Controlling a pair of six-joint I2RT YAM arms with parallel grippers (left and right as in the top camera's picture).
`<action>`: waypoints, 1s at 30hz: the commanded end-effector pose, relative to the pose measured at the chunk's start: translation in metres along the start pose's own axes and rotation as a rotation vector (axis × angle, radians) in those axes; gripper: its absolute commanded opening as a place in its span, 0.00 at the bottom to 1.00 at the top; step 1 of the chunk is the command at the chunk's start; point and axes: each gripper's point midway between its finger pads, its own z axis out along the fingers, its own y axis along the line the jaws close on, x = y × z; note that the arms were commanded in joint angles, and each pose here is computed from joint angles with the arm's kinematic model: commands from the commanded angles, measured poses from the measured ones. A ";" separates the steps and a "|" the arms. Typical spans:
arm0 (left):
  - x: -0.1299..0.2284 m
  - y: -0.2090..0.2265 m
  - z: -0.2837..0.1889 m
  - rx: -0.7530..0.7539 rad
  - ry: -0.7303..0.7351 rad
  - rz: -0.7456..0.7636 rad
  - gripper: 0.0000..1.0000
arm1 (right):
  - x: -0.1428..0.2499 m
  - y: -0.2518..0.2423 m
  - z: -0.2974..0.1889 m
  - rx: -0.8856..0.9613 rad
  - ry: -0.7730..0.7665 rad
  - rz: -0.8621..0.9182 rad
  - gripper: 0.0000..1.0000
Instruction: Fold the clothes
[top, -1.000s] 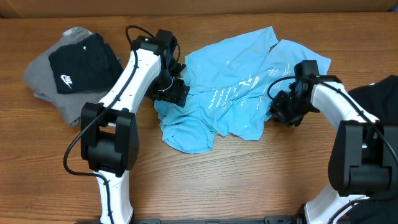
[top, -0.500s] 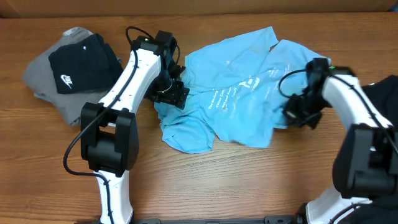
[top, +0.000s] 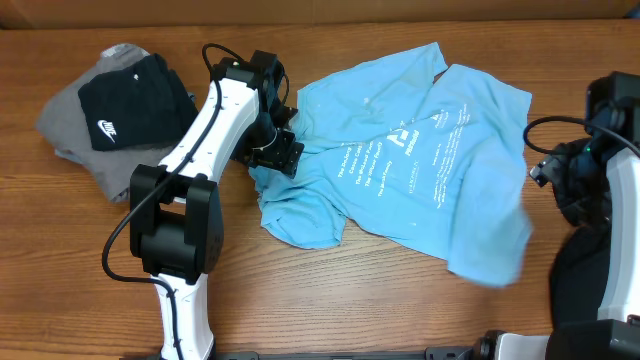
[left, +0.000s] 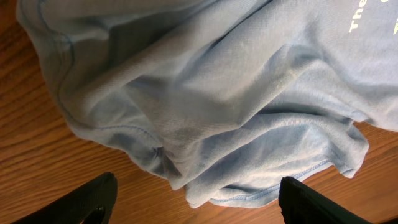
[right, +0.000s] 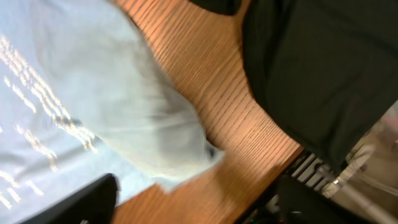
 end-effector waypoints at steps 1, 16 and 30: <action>0.000 0.001 0.004 0.005 0.009 -0.001 0.86 | -0.007 0.004 -0.003 -0.049 -0.009 0.044 0.89; 0.036 0.017 0.053 -0.061 0.125 -0.208 0.77 | -0.004 0.052 -0.012 -0.312 0.020 -0.141 0.92; 0.064 0.053 0.005 -0.160 0.086 -0.436 0.04 | -0.007 0.058 -0.012 -0.339 0.013 -0.135 0.96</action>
